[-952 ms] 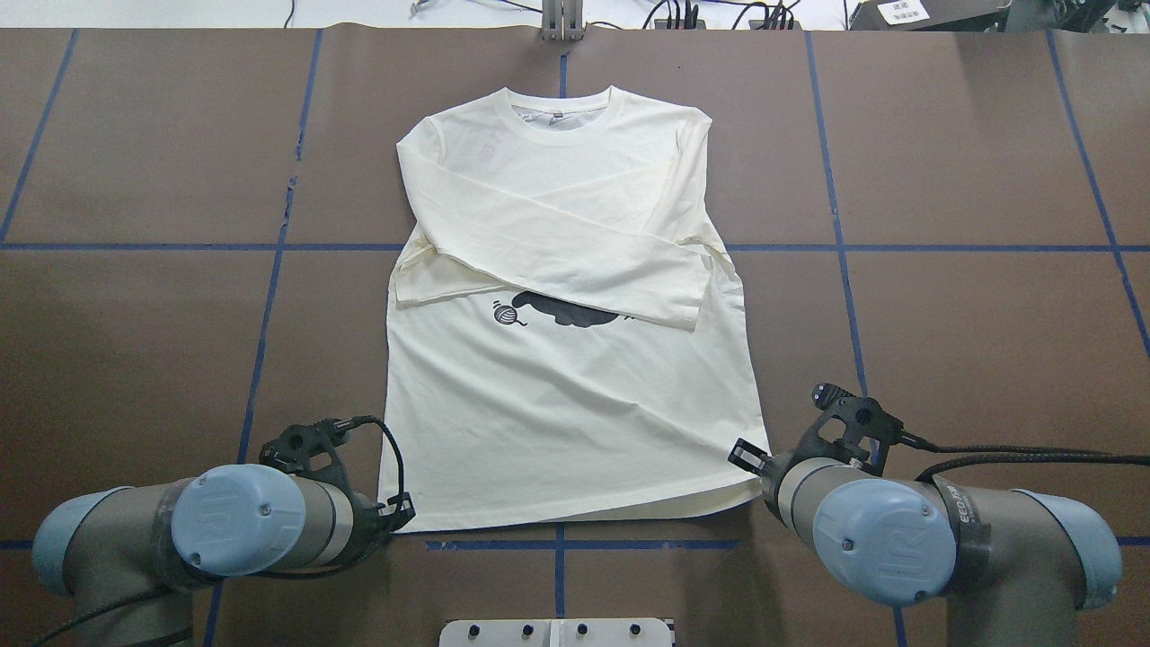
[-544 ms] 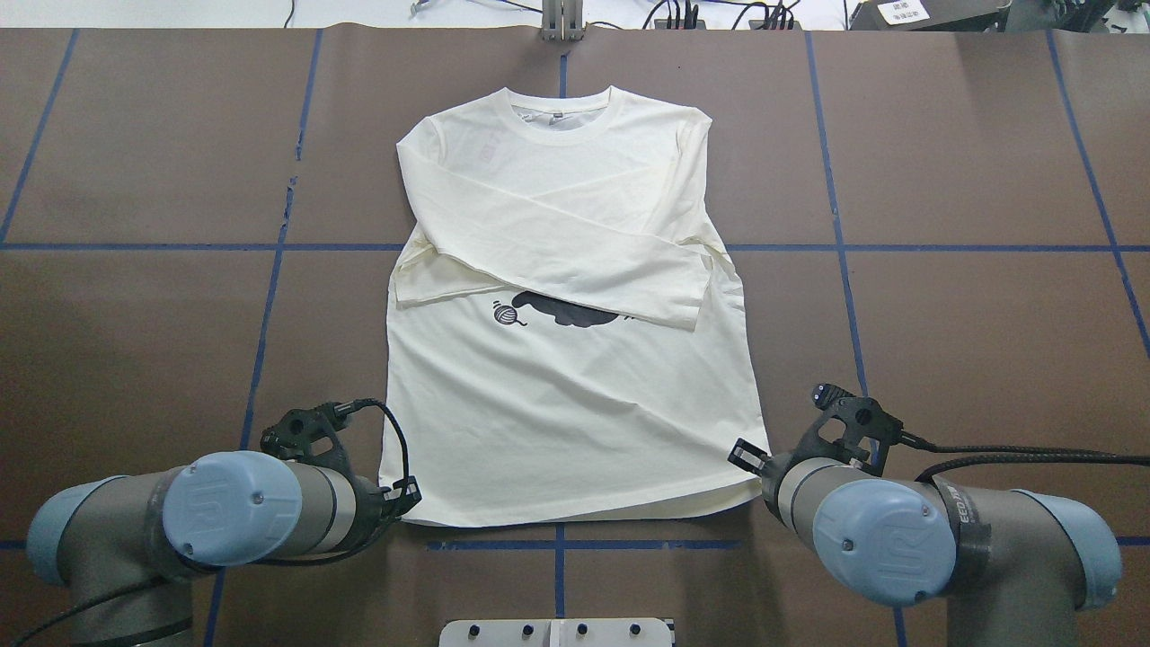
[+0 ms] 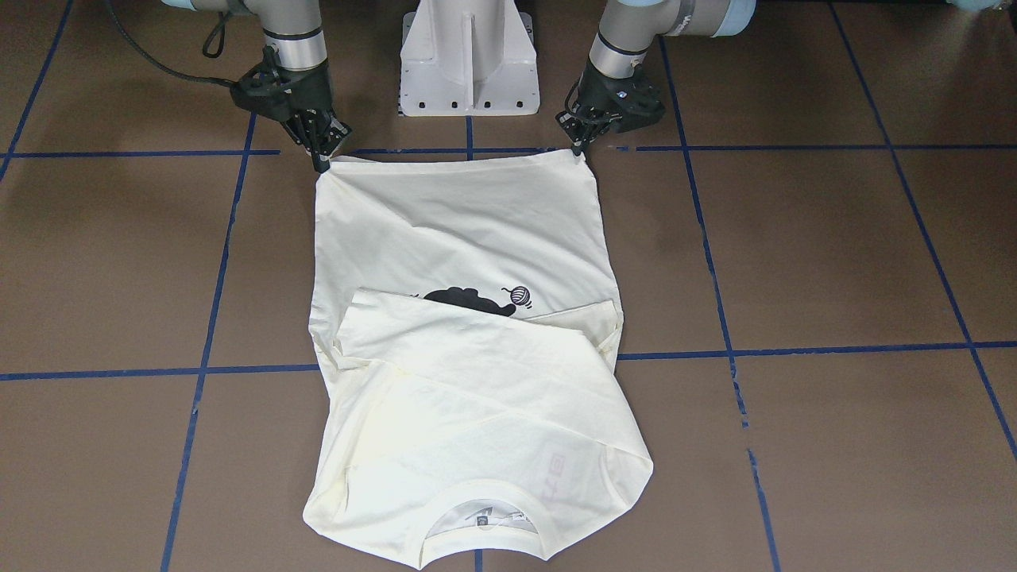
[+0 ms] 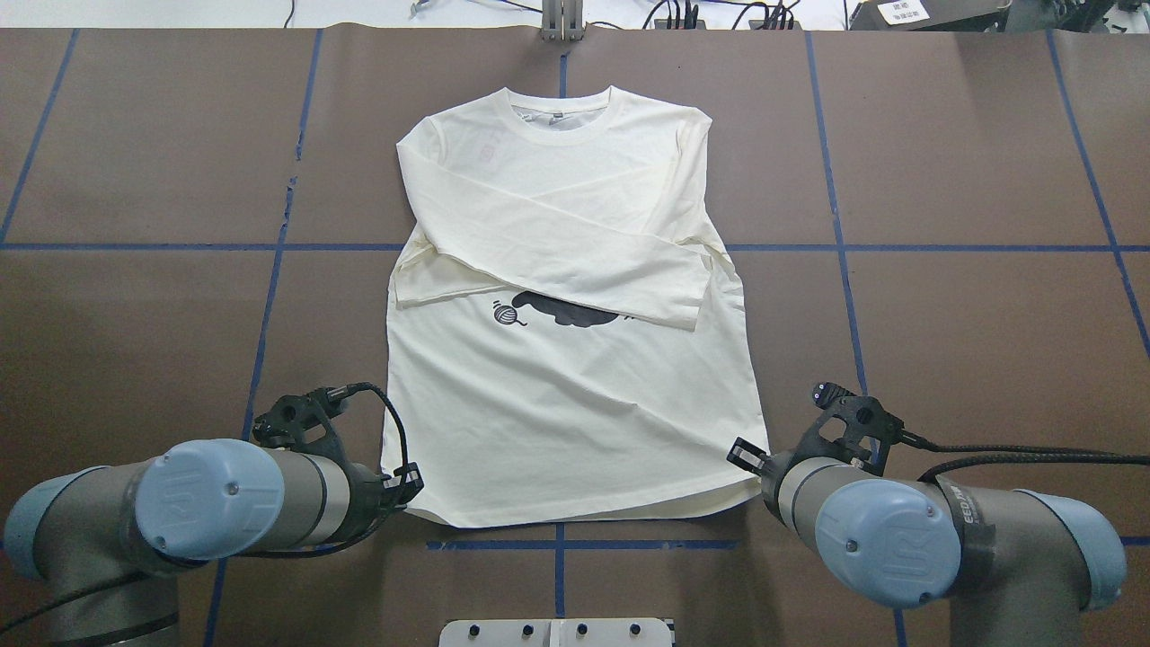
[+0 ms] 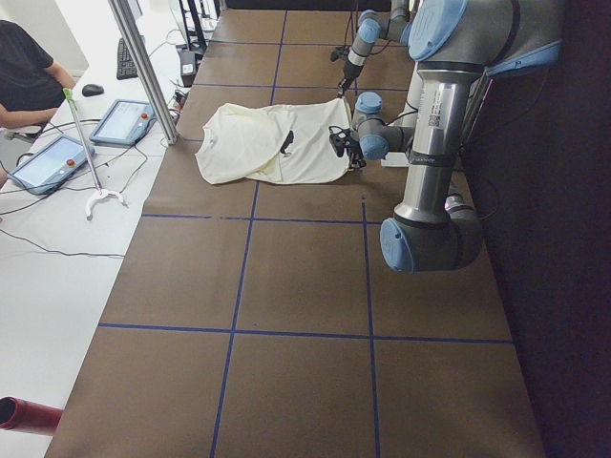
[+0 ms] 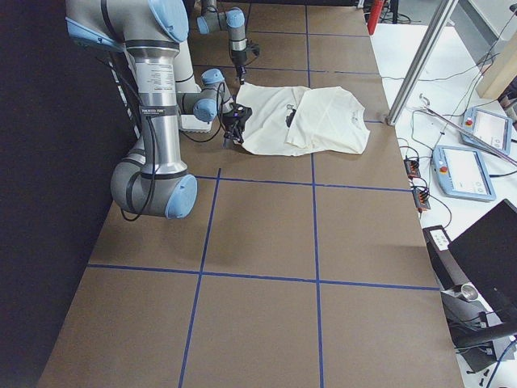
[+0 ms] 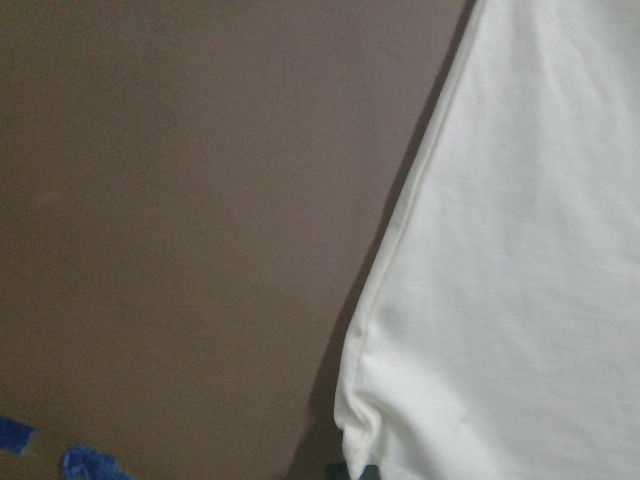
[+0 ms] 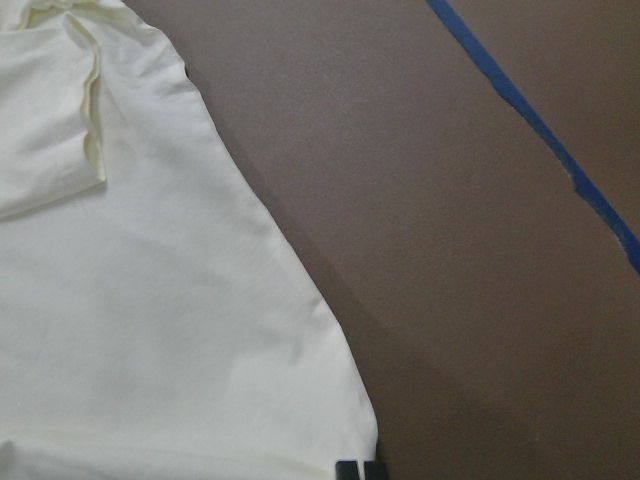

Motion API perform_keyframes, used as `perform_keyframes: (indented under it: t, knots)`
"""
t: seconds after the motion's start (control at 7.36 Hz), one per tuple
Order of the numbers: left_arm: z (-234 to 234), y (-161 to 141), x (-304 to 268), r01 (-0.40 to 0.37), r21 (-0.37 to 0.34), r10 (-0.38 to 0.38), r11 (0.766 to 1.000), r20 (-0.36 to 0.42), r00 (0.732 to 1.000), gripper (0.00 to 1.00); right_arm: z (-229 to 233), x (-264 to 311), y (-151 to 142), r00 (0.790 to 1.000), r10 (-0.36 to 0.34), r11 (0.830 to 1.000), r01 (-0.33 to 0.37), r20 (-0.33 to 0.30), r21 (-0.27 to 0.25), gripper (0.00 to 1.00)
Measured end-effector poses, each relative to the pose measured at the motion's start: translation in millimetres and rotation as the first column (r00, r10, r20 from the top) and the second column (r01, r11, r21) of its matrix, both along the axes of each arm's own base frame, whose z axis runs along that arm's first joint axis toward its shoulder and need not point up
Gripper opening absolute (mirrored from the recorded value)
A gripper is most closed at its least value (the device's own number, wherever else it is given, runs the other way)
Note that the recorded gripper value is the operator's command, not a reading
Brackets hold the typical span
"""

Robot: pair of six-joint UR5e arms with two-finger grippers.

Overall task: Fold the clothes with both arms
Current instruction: 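Lift the hem with both grippers and fold it toward the collar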

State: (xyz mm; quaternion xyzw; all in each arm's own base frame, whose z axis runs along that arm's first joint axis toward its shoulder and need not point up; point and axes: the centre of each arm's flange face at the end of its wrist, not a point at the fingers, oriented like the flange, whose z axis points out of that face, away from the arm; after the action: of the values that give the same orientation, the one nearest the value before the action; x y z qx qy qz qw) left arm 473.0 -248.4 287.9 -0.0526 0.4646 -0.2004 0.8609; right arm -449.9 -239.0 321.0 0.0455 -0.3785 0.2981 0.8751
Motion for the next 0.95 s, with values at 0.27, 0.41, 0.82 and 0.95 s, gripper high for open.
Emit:
perform_keyframes:
  t: [0.27,0.41,0.82,0.95]
  knots:
    - [-44,15,-51,0.020,-0.024,-0.021,1.000,-0.053,0.998,0.00,-21,39,18,0.998,-0.032,0.999,0.032,0.057,-0.002,0.00]
    - [-69,33,-75,0.026,-0.074,-0.033,0.997,-0.094,0.995,0.00,-32,66,30,0.994,-0.066,0.998,0.068,0.092,-0.017,0.00]
    - [-98,-8,-77,0.089,-0.017,-0.090,0.996,-0.109,0.990,0.00,-52,89,-20,0.991,-0.076,0.997,0.072,0.110,0.040,0.00]
    - [-99,-60,-63,0.133,0.057,-0.129,0.989,-0.072,0.989,0.00,-56,75,-79,0.993,-0.079,0.995,0.074,0.084,0.059,0.00]
